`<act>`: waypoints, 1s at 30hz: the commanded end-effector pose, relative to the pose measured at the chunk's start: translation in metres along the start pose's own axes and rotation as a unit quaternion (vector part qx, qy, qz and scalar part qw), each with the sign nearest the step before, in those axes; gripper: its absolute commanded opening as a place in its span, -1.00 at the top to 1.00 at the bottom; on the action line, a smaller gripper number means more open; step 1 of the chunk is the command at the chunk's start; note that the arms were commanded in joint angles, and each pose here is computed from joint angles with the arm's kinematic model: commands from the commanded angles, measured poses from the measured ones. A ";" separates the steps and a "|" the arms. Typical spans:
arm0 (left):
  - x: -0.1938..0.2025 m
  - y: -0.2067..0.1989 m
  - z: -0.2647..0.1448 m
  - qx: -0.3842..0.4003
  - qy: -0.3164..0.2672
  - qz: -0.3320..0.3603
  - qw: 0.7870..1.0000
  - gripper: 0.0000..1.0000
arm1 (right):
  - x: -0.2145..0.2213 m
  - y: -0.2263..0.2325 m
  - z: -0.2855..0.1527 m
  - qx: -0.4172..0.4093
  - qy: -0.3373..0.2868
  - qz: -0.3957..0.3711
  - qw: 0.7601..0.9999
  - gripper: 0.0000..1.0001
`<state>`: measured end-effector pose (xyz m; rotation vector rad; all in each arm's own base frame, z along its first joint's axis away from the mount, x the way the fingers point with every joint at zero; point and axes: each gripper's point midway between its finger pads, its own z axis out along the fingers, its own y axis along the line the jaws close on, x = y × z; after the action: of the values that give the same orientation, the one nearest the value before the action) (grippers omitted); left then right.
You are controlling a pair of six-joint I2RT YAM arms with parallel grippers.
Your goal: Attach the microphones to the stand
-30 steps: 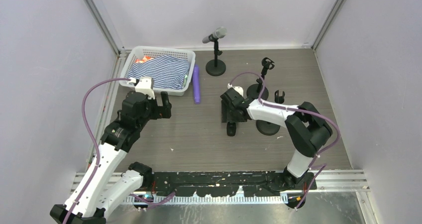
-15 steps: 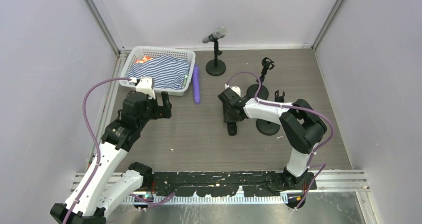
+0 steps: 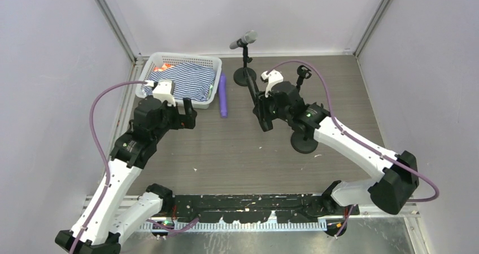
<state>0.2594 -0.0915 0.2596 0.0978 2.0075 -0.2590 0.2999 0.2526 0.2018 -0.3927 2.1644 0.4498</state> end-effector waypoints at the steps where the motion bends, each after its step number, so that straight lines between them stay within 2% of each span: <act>1: -0.047 -0.016 -0.020 0.041 -0.059 0.021 0.997 -0.99 | -0.044 0.011 -0.018 -0.037 -0.071 -0.090 0.993 0.98; 8: -0.078 -0.043 -0.036 0.109 -0.091 0.020 0.990 -0.99 | -0.073 0.012 -0.055 -0.049 -0.153 -0.230 0.960 0.99; 13: -0.095 -0.059 -0.041 0.149 -0.104 0.023 0.983 -0.99 | -0.071 0.030 -0.076 -0.106 -0.174 -0.336 0.919 0.99; 19: -0.110 -0.079 -0.047 0.198 -0.109 0.026 0.974 -0.99 | -0.049 0.050 -0.080 -0.139 -0.174 -0.515 0.827 0.99; 23: -0.112 -0.093 -0.057 0.240 -0.112 0.034 0.964 -0.99 | -0.037 0.057 -0.077 -0.117 -0.176 -0.614 0.761 0.99; 27: -0.101 -0.109 -0.063 0.293 -0.094 0.038 0.951 -0.98 | -0.035 0.071 -0.075 -0.100 -0.205 -0.681 0.696 0.99; 30: -0.083 -0.125 -0.064 0.348 -0.058 0.036 0.935 -0.91 | -0.043 0.080 -0.076 -0.080 -0.221 -0.713 0.661 0.98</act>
<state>0.2368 -0.1707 0.3713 0.4489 1.7616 -0.7258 0.2275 0.2831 0.2447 -1.7058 1.0650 -0.0027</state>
